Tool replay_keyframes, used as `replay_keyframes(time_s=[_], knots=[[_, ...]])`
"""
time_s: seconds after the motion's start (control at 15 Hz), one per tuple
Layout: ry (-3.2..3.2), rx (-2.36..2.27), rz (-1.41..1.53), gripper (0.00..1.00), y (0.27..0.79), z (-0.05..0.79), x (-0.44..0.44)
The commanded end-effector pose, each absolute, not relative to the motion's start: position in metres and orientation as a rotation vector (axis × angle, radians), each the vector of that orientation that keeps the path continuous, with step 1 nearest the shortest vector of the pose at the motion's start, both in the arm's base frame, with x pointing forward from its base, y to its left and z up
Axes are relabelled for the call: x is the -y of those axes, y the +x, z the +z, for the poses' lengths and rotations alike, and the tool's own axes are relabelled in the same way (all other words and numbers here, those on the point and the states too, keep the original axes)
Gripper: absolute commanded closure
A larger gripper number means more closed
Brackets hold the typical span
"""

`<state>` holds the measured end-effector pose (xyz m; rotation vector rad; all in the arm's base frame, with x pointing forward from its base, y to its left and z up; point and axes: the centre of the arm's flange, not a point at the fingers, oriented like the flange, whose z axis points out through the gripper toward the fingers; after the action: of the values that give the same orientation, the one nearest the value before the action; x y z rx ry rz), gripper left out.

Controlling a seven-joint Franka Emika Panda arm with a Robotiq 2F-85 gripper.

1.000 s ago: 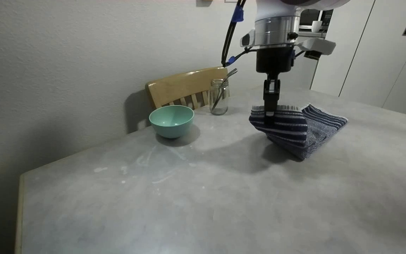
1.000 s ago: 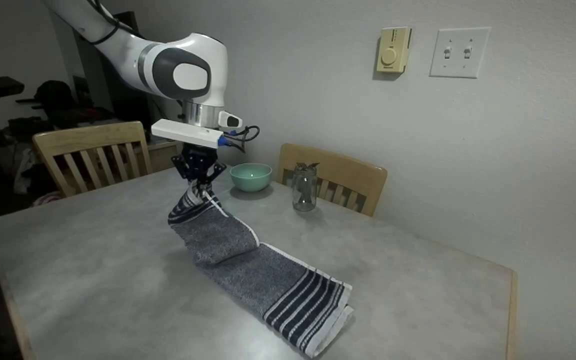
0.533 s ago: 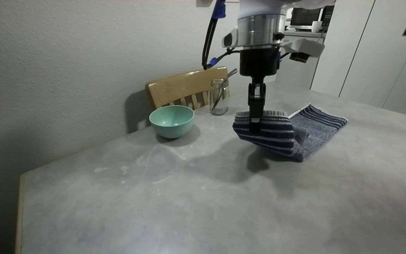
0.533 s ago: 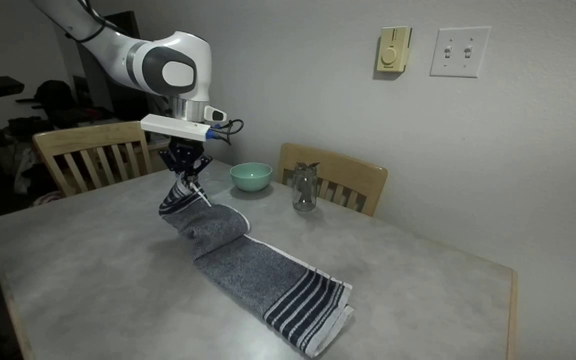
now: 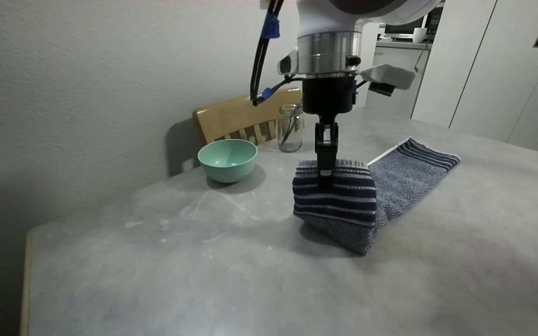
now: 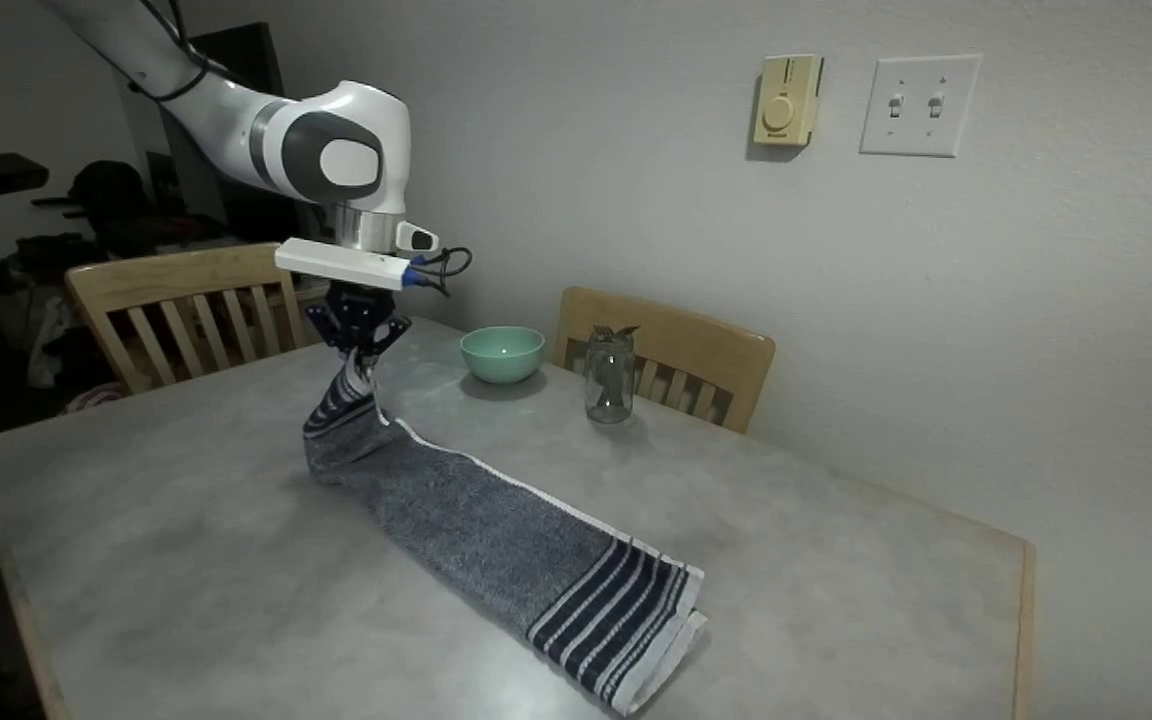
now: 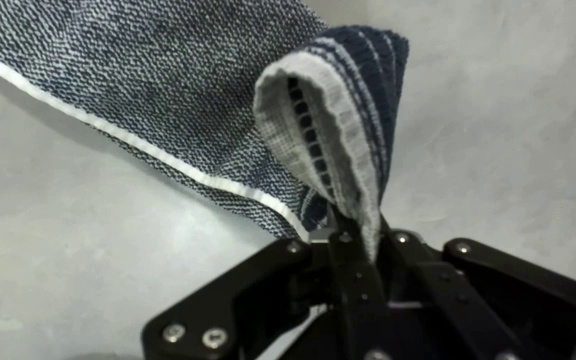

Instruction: Unfold the towel

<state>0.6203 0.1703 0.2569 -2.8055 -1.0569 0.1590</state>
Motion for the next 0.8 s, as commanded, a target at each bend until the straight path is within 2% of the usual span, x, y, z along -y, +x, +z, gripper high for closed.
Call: replay_keyframes(time_s=[0.0,0.2,0.27,0.73], knots=[[-2.810,1.093,0.158,0.98,0.628,0.252,-0.173],[-2.815,1.100,0.163,0.98,0.628,0.249,-0.175],[-2.811,1.103,0.178,0.73,0.626,0.250,-0.177],[-2.701,1.257,0.245,0.23,0.600,0.259,-0.206]])
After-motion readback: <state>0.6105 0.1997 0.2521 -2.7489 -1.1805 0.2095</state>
